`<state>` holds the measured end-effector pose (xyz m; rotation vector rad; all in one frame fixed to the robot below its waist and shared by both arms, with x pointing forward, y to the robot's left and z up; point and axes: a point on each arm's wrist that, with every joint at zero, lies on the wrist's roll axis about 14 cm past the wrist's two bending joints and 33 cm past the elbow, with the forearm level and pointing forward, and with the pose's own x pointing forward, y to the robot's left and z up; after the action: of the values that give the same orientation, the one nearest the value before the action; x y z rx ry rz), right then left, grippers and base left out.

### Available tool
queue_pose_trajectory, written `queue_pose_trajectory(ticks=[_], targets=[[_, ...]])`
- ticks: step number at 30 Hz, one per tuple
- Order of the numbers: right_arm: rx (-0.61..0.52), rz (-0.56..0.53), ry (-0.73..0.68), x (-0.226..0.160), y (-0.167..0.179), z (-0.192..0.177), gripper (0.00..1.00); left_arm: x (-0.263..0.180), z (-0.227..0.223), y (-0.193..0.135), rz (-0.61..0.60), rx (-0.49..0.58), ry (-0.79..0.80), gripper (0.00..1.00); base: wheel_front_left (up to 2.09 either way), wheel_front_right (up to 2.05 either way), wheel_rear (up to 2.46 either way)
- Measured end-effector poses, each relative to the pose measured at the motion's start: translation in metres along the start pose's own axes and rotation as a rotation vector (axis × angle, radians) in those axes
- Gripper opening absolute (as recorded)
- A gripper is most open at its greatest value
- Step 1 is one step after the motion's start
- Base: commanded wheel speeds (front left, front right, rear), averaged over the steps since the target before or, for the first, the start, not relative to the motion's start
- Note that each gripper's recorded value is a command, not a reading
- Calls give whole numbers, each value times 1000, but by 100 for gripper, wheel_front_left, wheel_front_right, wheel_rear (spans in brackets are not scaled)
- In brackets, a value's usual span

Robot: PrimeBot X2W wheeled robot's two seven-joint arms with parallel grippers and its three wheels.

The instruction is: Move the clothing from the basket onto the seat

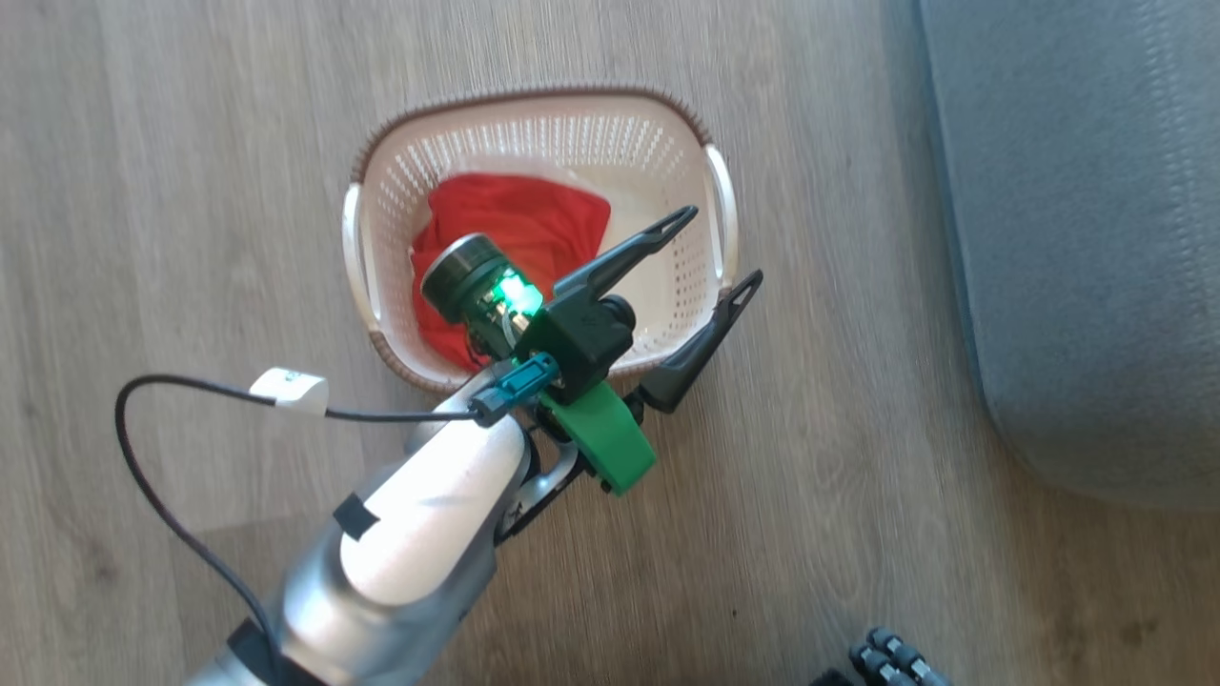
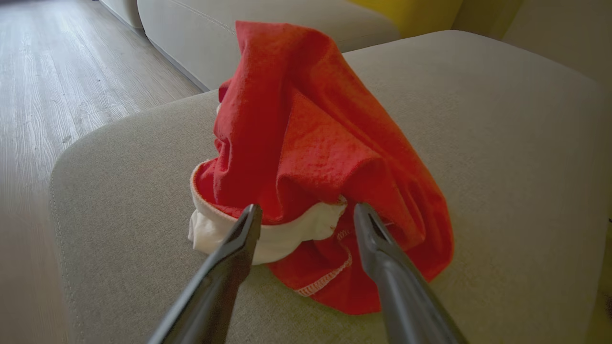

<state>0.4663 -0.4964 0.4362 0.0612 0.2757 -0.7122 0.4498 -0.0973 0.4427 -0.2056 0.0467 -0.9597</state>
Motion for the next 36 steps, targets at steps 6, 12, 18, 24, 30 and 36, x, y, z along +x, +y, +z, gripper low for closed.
queue_pose_trajectory(ticks=[6, 12, 18, 24, 30, 36], targets=[[3, 43, -63, -23, -5, 21, 100, -10, 28, -16, 14, 8, -36, 100, 0, 0, 0], [25, 58, -140, -50, -23, 42, 100, -23, 53, -36, 12, 46, -66, 100, 0, 0, 0], [43, 105, -195, -76, -24, 55, 100, -35, 75, -55, 13, 80, -97, 100, 0, 0, 0], [48, 190, -268, -101, -8, 71, 100, -50, 87, -59, 56, 101, -115, 100, 0, 0, 0], [39, 305, -300, -125, 23, 66, 100, -70, 94, -46, 146, 106, -128, 100, 0, 0, 0], [38, 462, -319, -155, 72, 57, 100, -93, 96, -25, 253, 115, -130, 100, 0, 0, 0]])
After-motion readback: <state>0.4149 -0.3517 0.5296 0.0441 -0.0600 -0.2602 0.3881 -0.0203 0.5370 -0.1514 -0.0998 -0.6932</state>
